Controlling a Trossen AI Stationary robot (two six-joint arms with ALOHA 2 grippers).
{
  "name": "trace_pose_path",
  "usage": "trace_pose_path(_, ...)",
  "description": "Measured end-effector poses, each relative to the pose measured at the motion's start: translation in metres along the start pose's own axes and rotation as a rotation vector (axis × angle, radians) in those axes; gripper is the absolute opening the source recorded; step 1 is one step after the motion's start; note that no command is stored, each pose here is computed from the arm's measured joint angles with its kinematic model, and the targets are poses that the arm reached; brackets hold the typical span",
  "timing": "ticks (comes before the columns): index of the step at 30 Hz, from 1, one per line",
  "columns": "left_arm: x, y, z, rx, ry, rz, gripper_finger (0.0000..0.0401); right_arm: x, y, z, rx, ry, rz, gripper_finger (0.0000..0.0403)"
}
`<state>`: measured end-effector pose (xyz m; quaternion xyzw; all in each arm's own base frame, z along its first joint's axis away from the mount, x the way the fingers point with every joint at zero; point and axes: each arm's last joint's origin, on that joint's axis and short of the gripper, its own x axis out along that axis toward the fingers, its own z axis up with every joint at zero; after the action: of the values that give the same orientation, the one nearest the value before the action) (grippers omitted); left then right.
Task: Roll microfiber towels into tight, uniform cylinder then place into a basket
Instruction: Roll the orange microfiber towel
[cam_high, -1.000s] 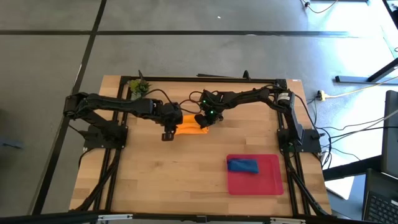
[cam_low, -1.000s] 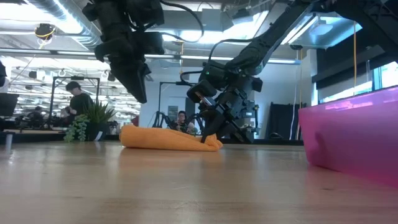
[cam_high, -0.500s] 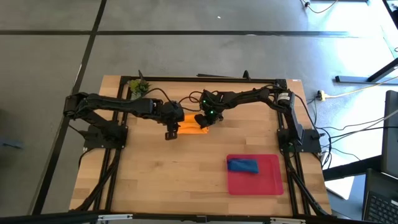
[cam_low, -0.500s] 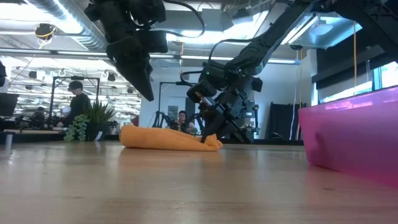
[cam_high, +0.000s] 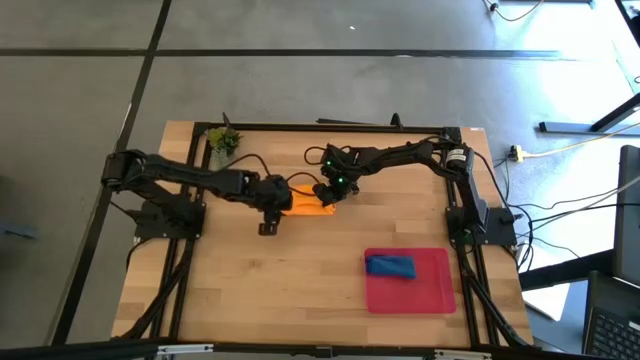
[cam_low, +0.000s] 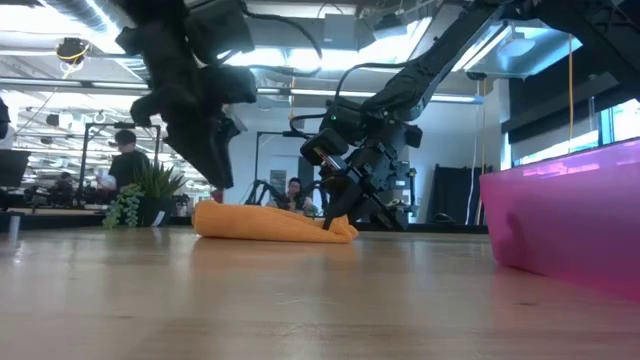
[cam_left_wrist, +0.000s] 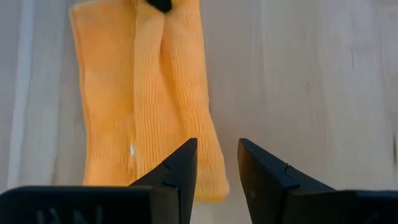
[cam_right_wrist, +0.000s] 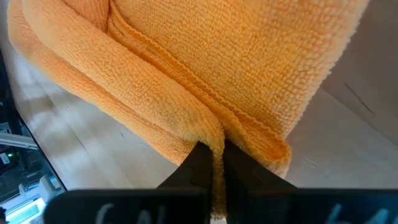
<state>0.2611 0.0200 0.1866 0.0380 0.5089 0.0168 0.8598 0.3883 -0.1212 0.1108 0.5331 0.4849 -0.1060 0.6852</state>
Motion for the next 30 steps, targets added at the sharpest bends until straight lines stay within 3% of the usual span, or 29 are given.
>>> trace_pose_path(10, 0.017, -0.005, -0.023, 0.006, -0.01, 0.02, 0.0108, 0.0, 0.0, 0.0, -0.007, 0.0, 0.001, 0.0014)
trace_pose_path(16, 0.023, -0.004, -0.033, -0.006, 0.008, 0.113, 0.0108, 0.0, 0.0, 0.0, -0.01, 0.0, 0.004, 0.0014)
trace_pose_path(30, 0.038, -0.009, -0.058, -0.062, -0.065, 0.062, 0.0108, 0.0, 0.0, 0.0, -0.01, -0.001, 0.004, 0.0014)
